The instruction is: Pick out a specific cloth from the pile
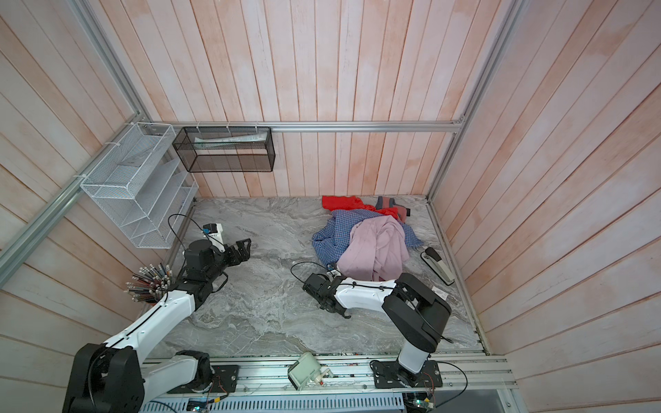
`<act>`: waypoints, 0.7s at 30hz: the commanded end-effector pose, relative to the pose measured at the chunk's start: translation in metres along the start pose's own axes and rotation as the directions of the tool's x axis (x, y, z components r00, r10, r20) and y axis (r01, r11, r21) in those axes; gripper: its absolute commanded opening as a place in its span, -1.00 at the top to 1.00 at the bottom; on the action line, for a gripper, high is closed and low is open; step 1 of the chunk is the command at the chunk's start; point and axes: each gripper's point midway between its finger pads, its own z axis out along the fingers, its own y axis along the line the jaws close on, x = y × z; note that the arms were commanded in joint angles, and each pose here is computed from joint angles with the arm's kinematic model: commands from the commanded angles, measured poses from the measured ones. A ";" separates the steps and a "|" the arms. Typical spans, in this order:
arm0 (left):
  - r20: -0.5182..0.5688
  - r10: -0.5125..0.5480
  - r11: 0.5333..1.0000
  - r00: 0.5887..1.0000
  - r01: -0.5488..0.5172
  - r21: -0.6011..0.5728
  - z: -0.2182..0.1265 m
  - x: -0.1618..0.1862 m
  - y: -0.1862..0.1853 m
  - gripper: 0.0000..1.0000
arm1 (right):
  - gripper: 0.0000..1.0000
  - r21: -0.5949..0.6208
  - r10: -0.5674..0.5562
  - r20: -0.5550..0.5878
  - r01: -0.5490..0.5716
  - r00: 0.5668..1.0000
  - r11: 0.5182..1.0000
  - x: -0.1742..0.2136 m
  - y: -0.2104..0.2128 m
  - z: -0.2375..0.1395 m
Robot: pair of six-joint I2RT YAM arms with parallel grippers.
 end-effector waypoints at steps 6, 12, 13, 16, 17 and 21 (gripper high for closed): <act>-0.021 -0.028 0.999 0.999 0.028 -0.022 -0.005 0.010 0.005 -1.00 | -0.04 0.047 -0.042 -0.016 0.042 0.999 0.998 -0.004 0.000 0.028; -0.006 -0.017 0.999 1.000 0.016 -0.042 -0.012 0.008 0.008 -1.00 | 0.34 0.019 -0.002 -0.031 0.003 1.000 1.000 0.010 -0.005 0.032; -0.003 -0.015 0.999 1.000 0.015 -0.044 -0.013 0.007 0.009 -1.00 | 0.46 0.002 0.010 -0.024 -0.010 1.000 1.000 0.009 -0.004 0.029; -0.016 -0.014 0.999 1.000 0.013 -0.046 -0.012 0.010 0.009 -1.00 | 0.77 -0.074 0.067 0.025 -0.065 0.997 0.995 -0.005 0.000 0.015; -0.016 -0.016 0.999 1.000 0.015 -0.045 -0.012 0.010 0.009 -1.00 | 0.79 -0.106 0.100 0.052 -0.094 0.994 0.990 -0.013 0.000 0.007; -0.013 -0.022 0.998 1.000 0.021 -0.052 -0.012 0.010 0.010 -1.00 | 0.94 -0.217 0.229 0.173 -0.190 0.958 0.957 -0.043 -0.007 -0.025</act>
